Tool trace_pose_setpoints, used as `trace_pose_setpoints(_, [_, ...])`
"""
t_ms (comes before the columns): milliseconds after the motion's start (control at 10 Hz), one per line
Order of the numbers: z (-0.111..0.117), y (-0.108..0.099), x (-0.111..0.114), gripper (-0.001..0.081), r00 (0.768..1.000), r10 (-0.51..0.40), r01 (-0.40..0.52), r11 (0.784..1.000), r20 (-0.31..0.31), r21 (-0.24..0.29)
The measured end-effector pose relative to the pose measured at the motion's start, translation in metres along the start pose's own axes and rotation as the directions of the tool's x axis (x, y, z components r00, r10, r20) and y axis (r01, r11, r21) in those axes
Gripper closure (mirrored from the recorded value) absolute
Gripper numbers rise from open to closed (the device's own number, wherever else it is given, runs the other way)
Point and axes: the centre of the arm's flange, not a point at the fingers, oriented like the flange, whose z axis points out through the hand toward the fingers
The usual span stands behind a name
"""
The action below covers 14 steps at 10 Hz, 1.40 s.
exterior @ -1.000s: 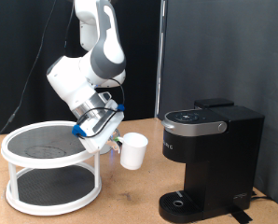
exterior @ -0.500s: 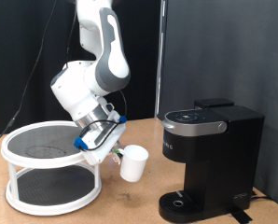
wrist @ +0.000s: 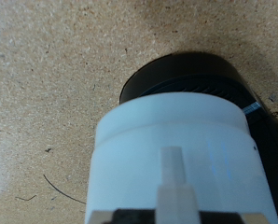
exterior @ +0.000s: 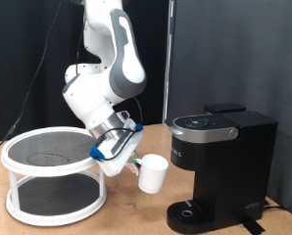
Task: Make a cup of coffee with the keurig machine
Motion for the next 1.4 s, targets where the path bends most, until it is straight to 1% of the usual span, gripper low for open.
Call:
trace_pose_setpoints(200, [0.017, 0.009, -0.001, 0.0799, 1.0, -0.013, 0.013, 1.0, -0.012, 0.009])
trace_pose_setpoints(300, [0.025, 0.014, -0.001, 0.0799, 1.0, -0.021, 0.021, 1.0, -0.009, 0.003])
trace_pose_setpoints(600, [0.044, 0.032, -0.003, 0.0799, 0.999, -0.048, 0.048, 0.998, 0.022, -0.028])
trace_pose_setpoints(800, [0.056, 0.04, -0.002, 0.0799, 0.998, -0.057, 0.058, 0.998, 0.032, -0.029])
trace_pose_setpoints(1200, [0.084, 0.047, 0.002, 0.0799, 0.996, -0.075, 0.076, 0.997, 0.042, -0.023])
trace_pose_setpoints(1400, [0.096, 0.048, 0.004, 0.0799, 0.996, -0.077, 0.078, 0.997, 0.037, -0.023])
